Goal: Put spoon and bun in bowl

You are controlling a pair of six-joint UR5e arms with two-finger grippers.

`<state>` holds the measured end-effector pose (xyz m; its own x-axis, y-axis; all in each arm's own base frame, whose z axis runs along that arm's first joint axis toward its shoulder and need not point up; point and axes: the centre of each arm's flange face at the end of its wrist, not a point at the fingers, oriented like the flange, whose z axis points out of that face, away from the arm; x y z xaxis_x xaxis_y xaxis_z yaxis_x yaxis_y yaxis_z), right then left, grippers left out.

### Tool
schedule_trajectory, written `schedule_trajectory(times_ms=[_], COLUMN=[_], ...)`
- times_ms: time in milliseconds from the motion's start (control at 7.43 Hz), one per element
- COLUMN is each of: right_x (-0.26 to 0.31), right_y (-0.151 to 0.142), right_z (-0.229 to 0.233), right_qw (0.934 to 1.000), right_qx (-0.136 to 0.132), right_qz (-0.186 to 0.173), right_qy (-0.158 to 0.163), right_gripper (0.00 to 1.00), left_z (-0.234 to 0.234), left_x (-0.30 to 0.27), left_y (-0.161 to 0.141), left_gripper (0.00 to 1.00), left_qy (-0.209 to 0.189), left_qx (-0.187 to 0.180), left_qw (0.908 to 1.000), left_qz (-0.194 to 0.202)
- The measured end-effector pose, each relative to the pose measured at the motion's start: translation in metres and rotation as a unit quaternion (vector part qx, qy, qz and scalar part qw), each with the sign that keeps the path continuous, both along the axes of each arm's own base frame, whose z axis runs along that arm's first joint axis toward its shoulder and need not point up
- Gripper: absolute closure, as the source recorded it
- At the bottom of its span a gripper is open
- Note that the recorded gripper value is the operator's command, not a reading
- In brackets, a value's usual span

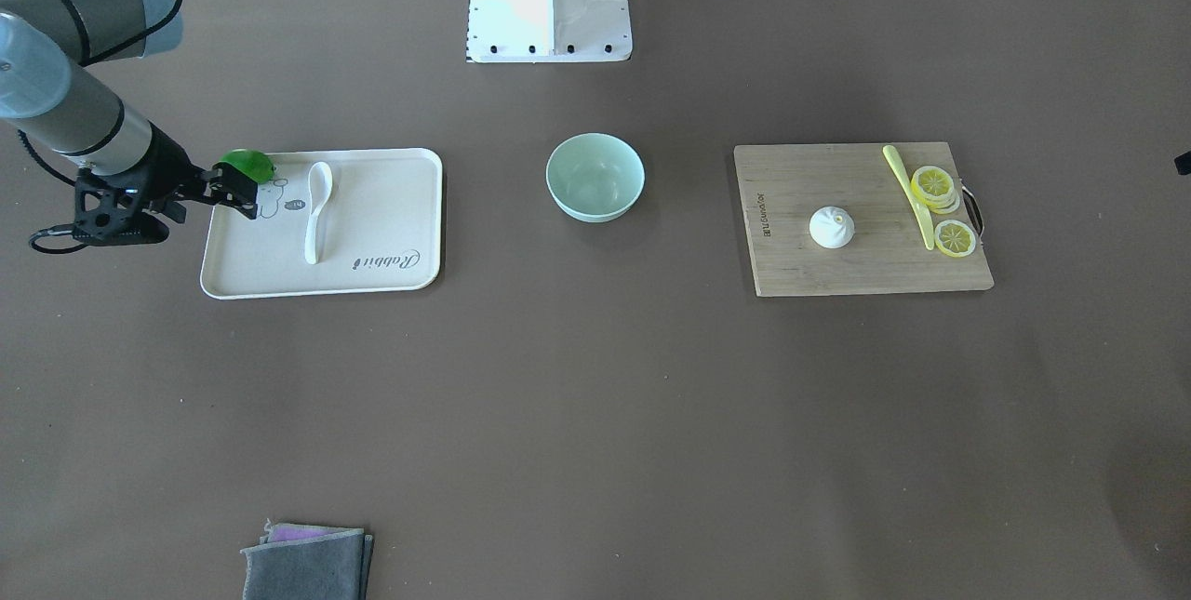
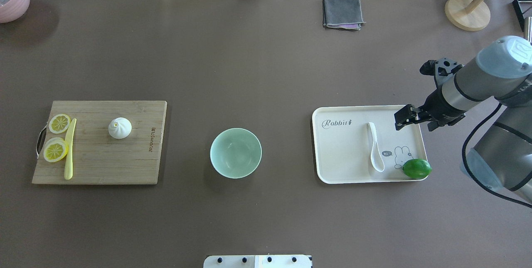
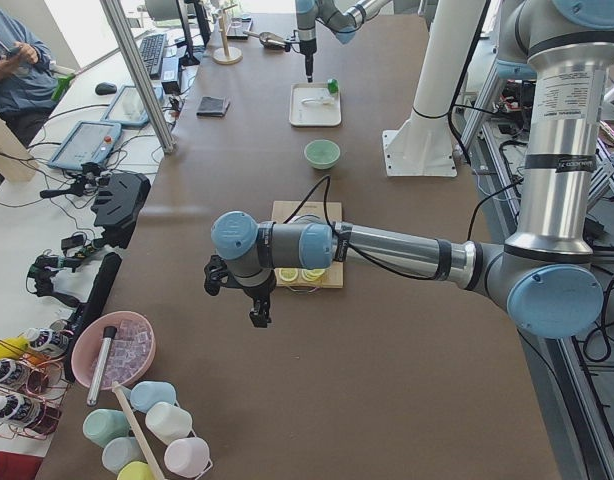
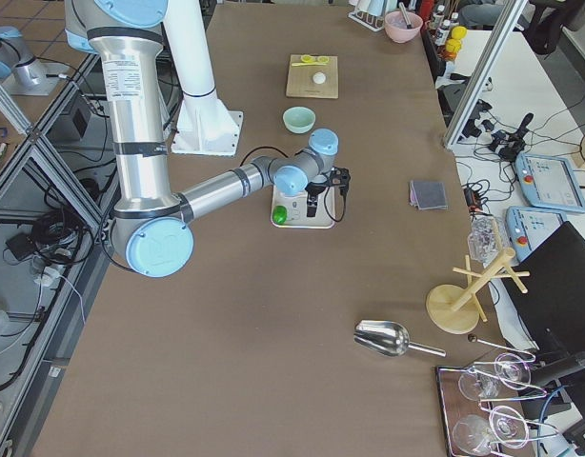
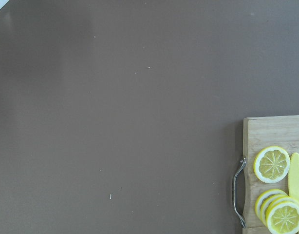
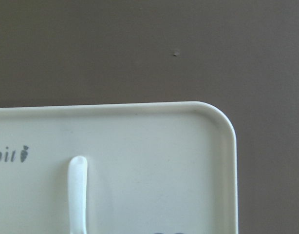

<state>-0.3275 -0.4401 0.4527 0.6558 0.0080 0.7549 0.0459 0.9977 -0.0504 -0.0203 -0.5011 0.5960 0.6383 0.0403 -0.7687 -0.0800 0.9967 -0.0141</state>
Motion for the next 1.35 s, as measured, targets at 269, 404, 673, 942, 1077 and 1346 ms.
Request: schedule_trajectory(times_ms=[269,404,673,942,1077,1346], right_x=[-0.042,-0.059,-0.077,-0.080,-0.080,-0.080], right_y=[0.019,0.019,0.010,0.008,0.008,0.007], right_z=[-0.004,-0.005,-0.017,-0.018,-0.017,-0.017], right_qw=[0.9999,0.9998,0.9998,0.9998,0.9998,0.9998], right_qx=[0.000,0.003,0.008,0.004,0.003,0.001], right_qz=[0.000,-0.001,0.001,0.004,0.005,0.007], right_qy=[0.015,0.021,0.016,0.017,0.018,0.018], right_gripper=[0.02,0.02,0.11,0.82,1.00,1.00], left_z=[0.000,-0.001,-0.001,-0.003,-0.004,-0.005], left_x=[0.000,0.000,0.000,0.000,0.000,0.000], left_y=[0.000,0.000,0.000,-0.001,-0.001,-0.001], left_gripper=[0.02,0.02,0.02,0.02,0.02,0.02], left_qy=[0.000,0.000,0.000,0.000,0.000,0.000], left_qx=[0.000,0.001,0.001,0.002,0.004,0.004], left_qw=[1.0000,1.0000,1.0000,1.0000,1.0000,1.0000], left_qz=[0.000,0.000,0.000,0.000,-0.001,-0.001])
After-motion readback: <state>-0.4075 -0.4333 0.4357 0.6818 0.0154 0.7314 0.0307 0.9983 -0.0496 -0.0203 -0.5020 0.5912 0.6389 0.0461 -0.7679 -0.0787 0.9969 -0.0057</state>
